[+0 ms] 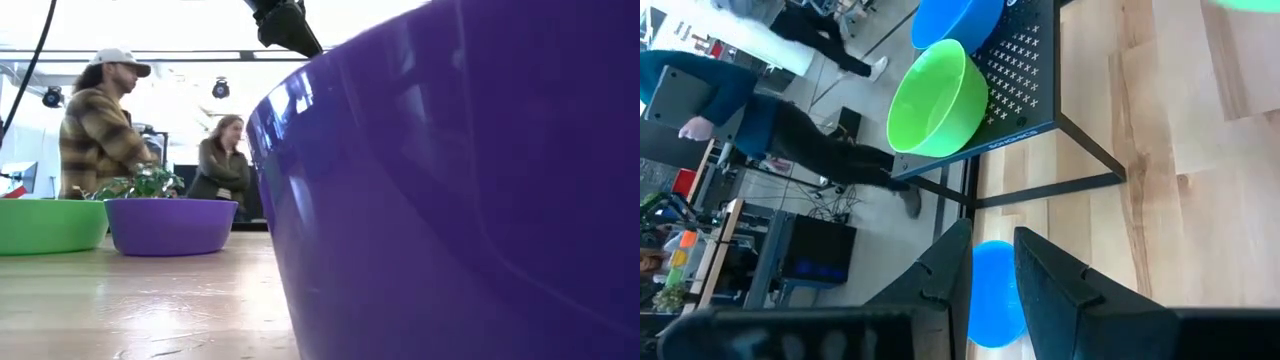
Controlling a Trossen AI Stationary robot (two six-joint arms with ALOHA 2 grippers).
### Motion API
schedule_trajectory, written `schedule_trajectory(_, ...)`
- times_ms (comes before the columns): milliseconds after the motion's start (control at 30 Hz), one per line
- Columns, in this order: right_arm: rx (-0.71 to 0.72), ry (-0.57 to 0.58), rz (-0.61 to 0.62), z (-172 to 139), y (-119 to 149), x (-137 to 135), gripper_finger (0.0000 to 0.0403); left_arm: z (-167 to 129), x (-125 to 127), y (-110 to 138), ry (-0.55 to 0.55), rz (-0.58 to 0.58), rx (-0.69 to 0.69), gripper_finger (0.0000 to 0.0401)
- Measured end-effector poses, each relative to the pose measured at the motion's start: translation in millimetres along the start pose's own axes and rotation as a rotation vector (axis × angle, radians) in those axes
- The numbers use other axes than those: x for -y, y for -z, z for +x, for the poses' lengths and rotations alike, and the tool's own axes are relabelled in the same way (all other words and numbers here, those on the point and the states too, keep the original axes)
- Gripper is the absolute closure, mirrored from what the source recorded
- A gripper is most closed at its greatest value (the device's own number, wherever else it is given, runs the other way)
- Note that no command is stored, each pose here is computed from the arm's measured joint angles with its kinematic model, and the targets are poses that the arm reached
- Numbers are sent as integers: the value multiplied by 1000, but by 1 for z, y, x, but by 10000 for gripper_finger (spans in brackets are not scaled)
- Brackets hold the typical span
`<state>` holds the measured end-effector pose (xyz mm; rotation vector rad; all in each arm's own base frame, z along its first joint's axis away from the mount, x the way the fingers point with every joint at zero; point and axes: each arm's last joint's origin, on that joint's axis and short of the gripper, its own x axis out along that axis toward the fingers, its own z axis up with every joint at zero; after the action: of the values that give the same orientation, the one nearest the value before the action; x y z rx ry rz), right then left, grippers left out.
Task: Pick & Place Mini bowls
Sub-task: Stack the bottom green bowl on top of the green bowl on the shelf
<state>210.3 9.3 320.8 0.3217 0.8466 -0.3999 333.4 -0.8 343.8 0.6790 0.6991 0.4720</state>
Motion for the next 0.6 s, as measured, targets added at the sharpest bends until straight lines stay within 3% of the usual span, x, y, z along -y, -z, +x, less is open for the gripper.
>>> schedule_trajectory(300,145,106,26,-43,-59,51,395,0,0,0,0,1,0,319)
schedule_trajectory(600,133,182,73,-39,-88,99,395,0,0,0,0,1,0,319)
